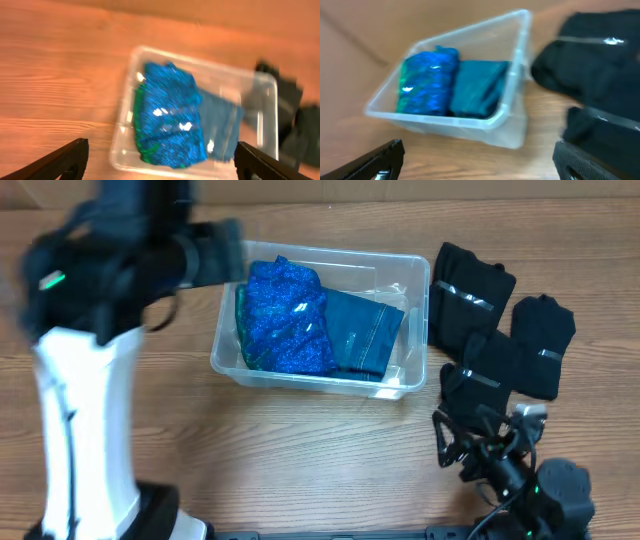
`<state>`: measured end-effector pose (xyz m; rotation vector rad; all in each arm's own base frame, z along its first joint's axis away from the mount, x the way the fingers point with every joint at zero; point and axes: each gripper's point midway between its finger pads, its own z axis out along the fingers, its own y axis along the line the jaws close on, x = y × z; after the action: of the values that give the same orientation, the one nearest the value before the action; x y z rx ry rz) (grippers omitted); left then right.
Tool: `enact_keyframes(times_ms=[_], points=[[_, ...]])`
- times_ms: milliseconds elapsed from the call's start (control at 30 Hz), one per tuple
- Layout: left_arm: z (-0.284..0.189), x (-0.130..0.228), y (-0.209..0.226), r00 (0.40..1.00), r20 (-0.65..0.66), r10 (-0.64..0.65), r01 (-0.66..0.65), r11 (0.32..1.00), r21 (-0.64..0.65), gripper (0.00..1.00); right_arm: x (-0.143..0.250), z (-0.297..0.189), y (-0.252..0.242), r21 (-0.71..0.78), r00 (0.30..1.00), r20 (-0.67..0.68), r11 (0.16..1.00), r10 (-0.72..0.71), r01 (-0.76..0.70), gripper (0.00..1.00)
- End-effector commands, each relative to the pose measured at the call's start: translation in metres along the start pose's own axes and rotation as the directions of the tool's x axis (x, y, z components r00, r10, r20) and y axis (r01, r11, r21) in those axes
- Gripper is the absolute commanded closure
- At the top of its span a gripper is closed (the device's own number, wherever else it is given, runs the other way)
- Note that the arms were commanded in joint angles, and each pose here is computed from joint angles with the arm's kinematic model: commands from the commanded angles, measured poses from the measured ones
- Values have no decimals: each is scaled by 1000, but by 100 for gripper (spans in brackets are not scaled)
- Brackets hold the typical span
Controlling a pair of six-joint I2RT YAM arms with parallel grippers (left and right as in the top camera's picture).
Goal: Pack container
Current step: 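Retract the left arm and move the right gripper to the black garments, then grasp the front black garment with the right gripper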
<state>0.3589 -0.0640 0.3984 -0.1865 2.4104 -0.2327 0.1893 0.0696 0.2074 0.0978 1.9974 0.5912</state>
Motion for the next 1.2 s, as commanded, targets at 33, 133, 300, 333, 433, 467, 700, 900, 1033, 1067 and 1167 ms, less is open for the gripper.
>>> enact_keyframes(times_ms=[33,133,300,333,433,467,700,900,1033,1067,1167], points=[[-83,-11,23,974,218,54,-53,999,-14,2,-32,6,-26,258,995,-99,966,30,-4,0],[-112,1,36,962,255,101,-84,994,-76,0,-46,23,-24,290,981,-194,957,27,31,0],[-134,21,60,964,246,104,-59,981,-186,0,-47,59,-25,299,939,-335,954,80,26,0],[-134,26,62,967,230,105,-60,979,-196,0,-45,64,-33,328,930,-349,945,112,9,0],[-134,33,64,974,203,105,-64,978,-200,0,-37,76,-72,461,898,-353,884,264,-79,0],[-133,33,64,974,202,105,-64,978,-200,0,-36,77,-83,487,888,-352,868,296,-96,0],[-133,33,64,974,201,105,-64,978,-200,0,-14,76,-168,625,737,-296,707,607,-331,0],[-133,33,64,974,201,105,-64,978,-200,0,18,87,-203,671,641,-330,650,692,-356,0],[-133,33,64,974,201,105,-64,978,-200,0,36,104,-218,679,603,-353,639,716,-361,0],[-133,33,64,974,201,105,-64,978,-200,0,41,110,-218,669,587,-363,641,723,-376,0],[-133,33,64,974,201,105,-64,978,-200,0,51,121,-220,651,554,-384,642,739,-405,0]])
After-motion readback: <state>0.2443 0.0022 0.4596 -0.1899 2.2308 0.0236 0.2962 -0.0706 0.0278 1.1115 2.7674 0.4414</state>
